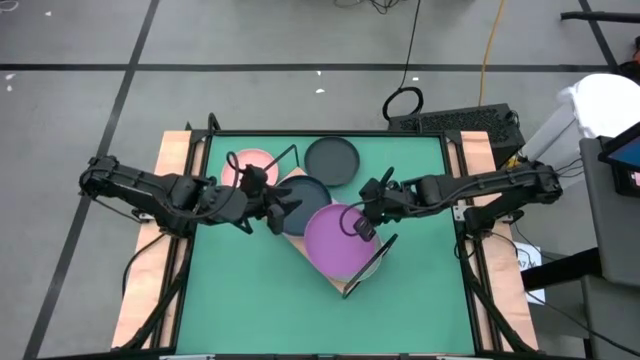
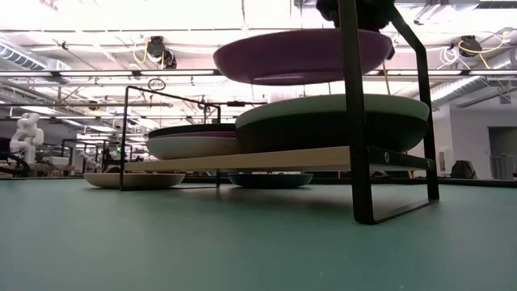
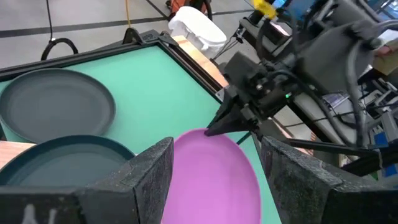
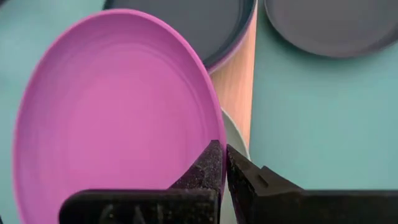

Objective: Place and stack plates onto a shelf
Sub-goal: Stack the violet plate on the green plate on the shelf

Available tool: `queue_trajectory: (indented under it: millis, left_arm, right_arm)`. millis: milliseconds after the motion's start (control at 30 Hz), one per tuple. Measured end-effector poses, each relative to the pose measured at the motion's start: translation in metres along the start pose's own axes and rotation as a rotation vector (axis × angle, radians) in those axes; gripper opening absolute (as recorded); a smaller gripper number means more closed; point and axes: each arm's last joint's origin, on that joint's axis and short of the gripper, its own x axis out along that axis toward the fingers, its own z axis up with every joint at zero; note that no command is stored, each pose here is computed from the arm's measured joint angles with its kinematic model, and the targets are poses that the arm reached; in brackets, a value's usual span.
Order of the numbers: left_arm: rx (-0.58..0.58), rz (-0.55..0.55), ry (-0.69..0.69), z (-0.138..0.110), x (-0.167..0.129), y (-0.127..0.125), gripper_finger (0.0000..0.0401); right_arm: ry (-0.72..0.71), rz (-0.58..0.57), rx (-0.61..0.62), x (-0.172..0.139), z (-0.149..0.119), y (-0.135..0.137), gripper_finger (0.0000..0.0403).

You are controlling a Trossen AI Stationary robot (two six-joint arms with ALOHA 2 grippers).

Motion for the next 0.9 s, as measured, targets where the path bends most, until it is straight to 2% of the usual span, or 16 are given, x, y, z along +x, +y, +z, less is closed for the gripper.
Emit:
queue_trajectory:
  millis: [333,900]
  left_arm:
    - [0.003,-0.001,0.002,0.0,0.0,0.0,0.0245]
    - [0.026,0.019,0.021,-0.002,0.0,0.002,0.0245]
  right_arm:
    - [0.111,0.026,0.008,0.021,-0.018,-0.009,0.0]
    - [0.132,0.015,0.007,0.035,-0.029,-0.016,0.0009]
